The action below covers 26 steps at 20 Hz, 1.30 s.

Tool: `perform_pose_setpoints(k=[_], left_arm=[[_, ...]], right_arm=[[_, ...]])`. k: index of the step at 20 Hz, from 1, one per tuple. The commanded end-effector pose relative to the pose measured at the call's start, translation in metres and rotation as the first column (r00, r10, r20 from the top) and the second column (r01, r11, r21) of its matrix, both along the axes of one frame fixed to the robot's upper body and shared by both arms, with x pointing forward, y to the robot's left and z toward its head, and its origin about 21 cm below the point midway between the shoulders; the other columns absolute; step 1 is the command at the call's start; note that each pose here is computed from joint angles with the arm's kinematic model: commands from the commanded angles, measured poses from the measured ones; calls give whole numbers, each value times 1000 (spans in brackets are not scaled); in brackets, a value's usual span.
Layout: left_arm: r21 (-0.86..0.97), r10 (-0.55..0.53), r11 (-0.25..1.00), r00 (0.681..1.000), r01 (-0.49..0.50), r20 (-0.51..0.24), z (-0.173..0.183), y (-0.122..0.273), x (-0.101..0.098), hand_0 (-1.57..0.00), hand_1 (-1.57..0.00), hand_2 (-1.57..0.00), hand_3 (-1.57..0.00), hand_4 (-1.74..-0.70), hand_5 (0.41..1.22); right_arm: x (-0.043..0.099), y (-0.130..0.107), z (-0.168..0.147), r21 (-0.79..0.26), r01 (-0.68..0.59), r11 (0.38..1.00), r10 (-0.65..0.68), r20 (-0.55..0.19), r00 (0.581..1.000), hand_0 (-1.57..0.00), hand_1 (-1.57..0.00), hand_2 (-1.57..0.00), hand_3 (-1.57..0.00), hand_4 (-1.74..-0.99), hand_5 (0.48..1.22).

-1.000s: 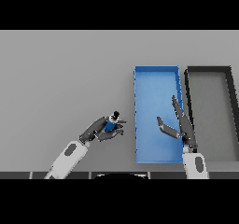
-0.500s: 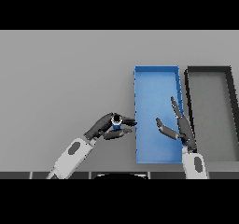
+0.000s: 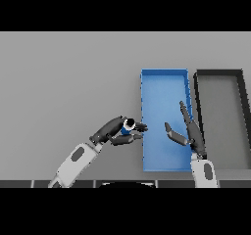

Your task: Pick up the blue pipe and place it into the blue bin.

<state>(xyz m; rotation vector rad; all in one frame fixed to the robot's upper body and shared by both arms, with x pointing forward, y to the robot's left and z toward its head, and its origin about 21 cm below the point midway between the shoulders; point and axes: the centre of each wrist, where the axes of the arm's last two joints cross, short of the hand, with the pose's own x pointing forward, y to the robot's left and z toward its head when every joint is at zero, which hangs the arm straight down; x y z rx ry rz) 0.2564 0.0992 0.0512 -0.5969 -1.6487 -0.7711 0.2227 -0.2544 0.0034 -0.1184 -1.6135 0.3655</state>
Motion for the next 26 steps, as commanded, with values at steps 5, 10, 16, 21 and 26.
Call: perform_pose_setpoints(k=[5,10,16,21,26], left_arm=[[-2,8,1000,1000,-8,-1,2,-1,0,-1570,-1570,-1570,-1442,-1730,1220],[0,9,1000,1000,-9,-10,-5,-1,2,-1571,-1571,-1571,-1441,-1731,1221],[-3,-13,1000,1000,14,14,1,-1,0,-1571,-1571,-1571,-1444,-1731,1221],[27,-5,1000,1000,5,9,0,-1,2,-1571,-1571,-1571,-1441,-1730,1221],[15,-21,1000,1000,21,13,4,1,3,-1571,-1571,-1571,-1439,-1730,1221]], right_arm=[[-3,2,0,2,-1,1000,1,0,1000,1,1,1,1,-1243,687],[1,-5,22,171,-150,974,138,78,987,1,1,1,1,-1231,620],[10,0,94,233,-474,849,462,108,880,1,1,1,1,-1326,507],[21,30,143,126,-690,712,676,141,723,1,1,1,1,-1338,495],[29,59,162,38,-771,636,762,127,635,1,1,1,1,-1318,490]])
